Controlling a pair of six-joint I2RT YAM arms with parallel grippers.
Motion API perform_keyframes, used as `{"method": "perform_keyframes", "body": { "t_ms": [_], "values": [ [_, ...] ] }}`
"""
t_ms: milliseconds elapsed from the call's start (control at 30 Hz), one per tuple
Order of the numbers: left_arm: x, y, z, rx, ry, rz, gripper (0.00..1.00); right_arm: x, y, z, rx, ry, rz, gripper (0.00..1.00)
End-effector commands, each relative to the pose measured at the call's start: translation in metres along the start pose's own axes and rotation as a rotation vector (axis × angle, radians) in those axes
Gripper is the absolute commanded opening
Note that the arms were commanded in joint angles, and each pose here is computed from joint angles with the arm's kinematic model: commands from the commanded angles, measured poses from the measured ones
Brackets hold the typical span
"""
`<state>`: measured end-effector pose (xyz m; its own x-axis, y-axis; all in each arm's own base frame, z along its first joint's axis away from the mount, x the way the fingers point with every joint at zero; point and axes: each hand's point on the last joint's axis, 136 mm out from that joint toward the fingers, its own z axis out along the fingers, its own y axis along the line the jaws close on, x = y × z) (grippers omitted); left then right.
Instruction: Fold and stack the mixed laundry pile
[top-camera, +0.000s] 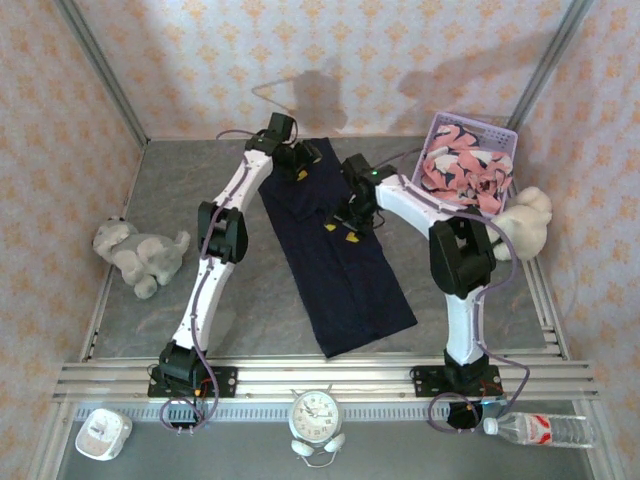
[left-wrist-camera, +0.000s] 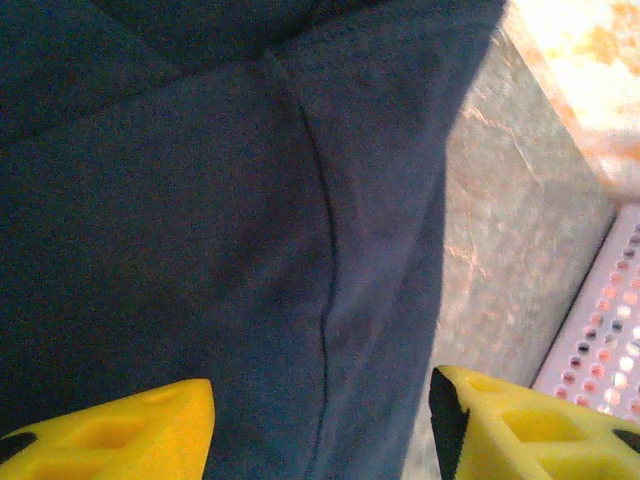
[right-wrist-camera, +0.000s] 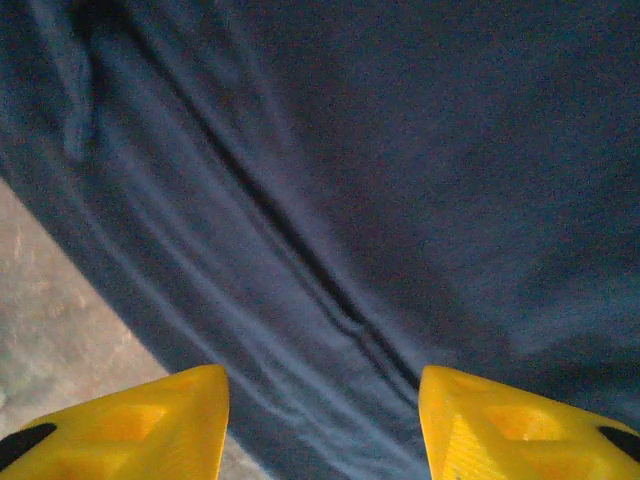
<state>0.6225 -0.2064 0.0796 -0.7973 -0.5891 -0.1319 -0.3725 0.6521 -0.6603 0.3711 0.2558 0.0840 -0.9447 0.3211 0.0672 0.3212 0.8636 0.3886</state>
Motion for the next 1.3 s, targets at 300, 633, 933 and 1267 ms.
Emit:
{"method": "perform_keyframes", "body": {
  "t_ms": [300,633,933,1267],
  "values": [
    [0.044,0.074,-0.052,-0.311,0.073,0.066,0.59,-0.023,-0.055,0.014,0.229,-0.048,-0.04,0.52],
    [0.042,0.115,-0.021,-0.44,0.079,0.086,0.58,0.011,-0.069,0.04,0.274,-0.011,-0.019,0.52],
    [0.037,0.11,0.023,-0.355,0.127,0.127,0.57,0.051,-0.029,0.066,0.175,-0.019,0.028,0.53],
    [0.018,0.029,-0.006,-0.103,0.072,0.131,0.63,0.046,-0.011,0.042,0.16,-0.088,0.01,0.54]
  ]
}}
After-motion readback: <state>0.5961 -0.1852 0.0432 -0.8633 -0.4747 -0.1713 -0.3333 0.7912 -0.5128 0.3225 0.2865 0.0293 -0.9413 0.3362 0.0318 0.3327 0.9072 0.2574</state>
